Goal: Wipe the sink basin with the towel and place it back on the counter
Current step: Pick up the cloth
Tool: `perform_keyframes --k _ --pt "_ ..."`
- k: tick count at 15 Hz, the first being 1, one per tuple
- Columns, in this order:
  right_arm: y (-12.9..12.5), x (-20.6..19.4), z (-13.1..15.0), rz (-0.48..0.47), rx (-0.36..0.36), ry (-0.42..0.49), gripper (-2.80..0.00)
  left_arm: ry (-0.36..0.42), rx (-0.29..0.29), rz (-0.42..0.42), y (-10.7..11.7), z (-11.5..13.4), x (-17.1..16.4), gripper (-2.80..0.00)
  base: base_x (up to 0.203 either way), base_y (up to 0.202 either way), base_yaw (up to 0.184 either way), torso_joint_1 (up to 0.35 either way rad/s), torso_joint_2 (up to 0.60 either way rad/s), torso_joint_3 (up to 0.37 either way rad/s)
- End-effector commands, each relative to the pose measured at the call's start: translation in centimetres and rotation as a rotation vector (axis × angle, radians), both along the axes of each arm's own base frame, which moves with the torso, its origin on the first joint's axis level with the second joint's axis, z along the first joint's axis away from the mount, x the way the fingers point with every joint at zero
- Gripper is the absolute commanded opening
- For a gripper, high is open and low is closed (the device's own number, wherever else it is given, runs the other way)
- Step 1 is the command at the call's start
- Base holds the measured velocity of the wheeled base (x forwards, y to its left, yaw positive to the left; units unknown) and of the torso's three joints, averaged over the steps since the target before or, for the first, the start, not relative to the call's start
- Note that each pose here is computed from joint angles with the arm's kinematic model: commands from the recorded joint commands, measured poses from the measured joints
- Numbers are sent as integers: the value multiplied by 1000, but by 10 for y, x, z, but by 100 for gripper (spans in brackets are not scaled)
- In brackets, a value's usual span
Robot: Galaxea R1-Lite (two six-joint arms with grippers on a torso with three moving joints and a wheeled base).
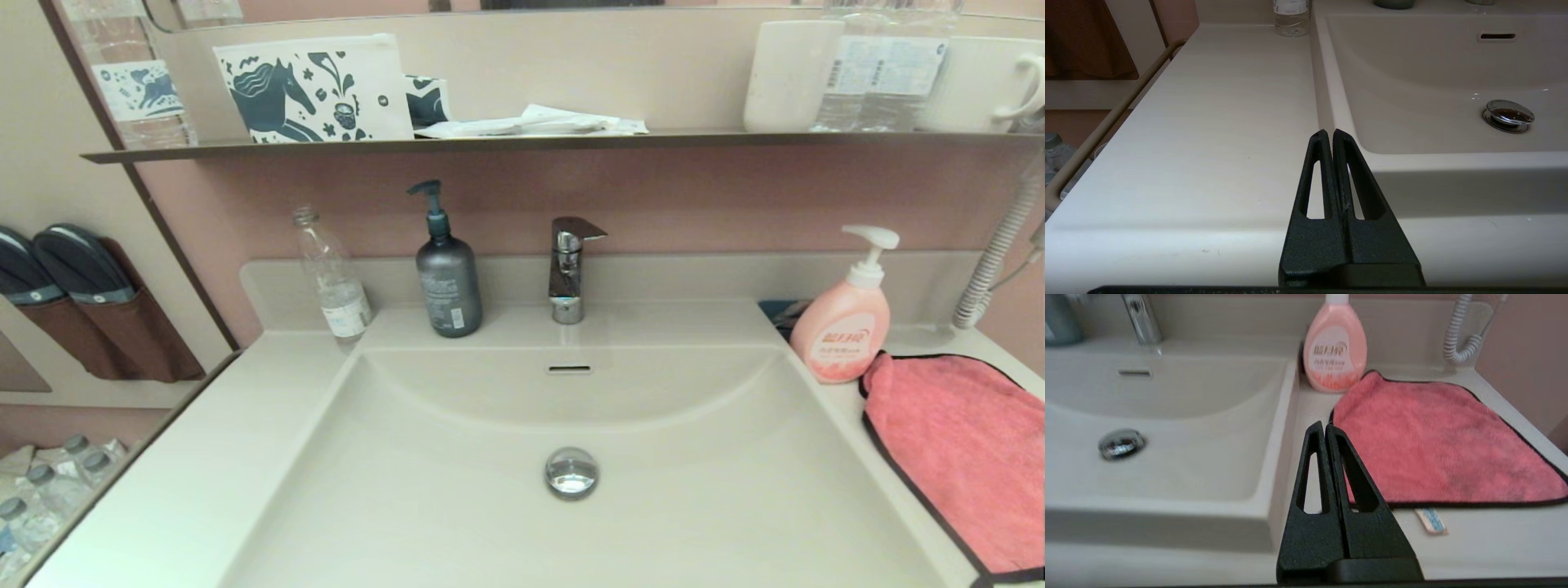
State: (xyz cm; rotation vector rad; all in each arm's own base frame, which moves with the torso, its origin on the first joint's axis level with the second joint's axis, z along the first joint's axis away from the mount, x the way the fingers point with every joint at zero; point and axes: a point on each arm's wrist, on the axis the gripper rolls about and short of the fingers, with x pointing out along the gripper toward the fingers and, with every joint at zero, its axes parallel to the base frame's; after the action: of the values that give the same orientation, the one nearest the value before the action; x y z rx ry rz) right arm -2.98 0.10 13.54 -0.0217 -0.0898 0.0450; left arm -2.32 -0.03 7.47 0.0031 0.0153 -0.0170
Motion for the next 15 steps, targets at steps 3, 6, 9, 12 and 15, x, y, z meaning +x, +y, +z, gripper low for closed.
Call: perform_keyframes --k 3,6,9,12,15 --pt "-2 40 66 -67 75 127 -280 2 0 0 0 0 0 -280 0 0 0 0 0 0" --pt "-3 91 113 -134 121 208 -280 2 0 0 0 0 0 -280 0 0 0 0 0 0" --pt "-18 144 166 -262 151 273 -280 2 0 0 0 0 0 -280 0 0 0 0 0 0" --pt "-43 188 162 -385 192 483 -280 2 0 0 0 0 0 -280 0 0 0 0 0 0" --pt "-64 211 131 -465 242 690 -280 2 0 0 0 0 0 -280 0 0 0 0 0 0"
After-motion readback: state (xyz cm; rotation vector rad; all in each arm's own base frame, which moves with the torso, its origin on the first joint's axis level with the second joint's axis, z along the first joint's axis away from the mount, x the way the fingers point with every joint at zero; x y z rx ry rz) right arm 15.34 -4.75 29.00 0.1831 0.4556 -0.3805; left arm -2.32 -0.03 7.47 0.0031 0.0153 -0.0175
